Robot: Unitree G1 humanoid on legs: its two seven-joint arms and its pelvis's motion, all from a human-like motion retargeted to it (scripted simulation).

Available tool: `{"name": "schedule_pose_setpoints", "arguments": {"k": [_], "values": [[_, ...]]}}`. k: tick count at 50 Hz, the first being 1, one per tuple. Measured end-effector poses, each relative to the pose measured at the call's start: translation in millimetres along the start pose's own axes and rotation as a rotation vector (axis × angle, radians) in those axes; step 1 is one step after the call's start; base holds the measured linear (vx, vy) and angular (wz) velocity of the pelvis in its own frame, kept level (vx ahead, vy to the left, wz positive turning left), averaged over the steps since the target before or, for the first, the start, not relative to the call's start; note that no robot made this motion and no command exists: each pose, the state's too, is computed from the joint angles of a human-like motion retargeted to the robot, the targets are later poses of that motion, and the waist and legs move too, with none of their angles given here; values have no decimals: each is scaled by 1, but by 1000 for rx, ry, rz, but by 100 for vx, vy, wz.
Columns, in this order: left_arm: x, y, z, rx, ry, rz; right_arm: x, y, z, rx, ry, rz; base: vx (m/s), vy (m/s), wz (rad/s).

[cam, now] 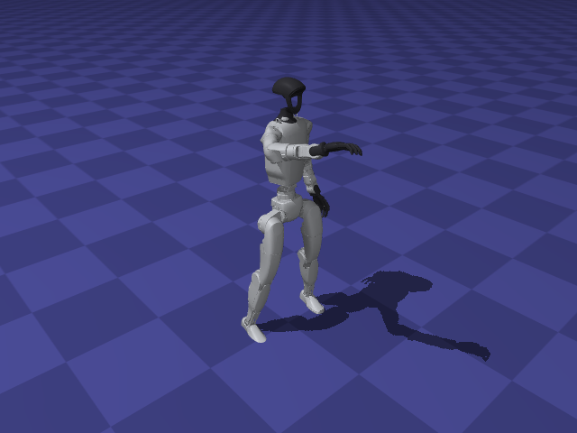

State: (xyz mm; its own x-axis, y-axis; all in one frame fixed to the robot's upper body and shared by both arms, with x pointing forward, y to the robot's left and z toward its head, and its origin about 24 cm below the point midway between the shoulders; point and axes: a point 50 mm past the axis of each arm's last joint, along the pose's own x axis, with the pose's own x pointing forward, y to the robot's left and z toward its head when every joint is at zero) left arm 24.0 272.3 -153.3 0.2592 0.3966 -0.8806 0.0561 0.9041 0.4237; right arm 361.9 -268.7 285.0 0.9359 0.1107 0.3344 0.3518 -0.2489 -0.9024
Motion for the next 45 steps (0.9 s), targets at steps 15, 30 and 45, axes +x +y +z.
{"name": "schedule_pose_setpoints", "arguments": {"k": [15, 30, 45], "values": [[2, 0, 3, 17, -11, 0, 18, 8, -57, -113, 385, 122, 1, 0, 11], [-1, -3, -1, 0, -11, 9, 6, -39, -42, -258, 98, -113, 1, 0, -4], [-17, -15, -46, -202, 125, 28, -132, -133, 39, -54, -425, -739, 6, -1, -29]]}}
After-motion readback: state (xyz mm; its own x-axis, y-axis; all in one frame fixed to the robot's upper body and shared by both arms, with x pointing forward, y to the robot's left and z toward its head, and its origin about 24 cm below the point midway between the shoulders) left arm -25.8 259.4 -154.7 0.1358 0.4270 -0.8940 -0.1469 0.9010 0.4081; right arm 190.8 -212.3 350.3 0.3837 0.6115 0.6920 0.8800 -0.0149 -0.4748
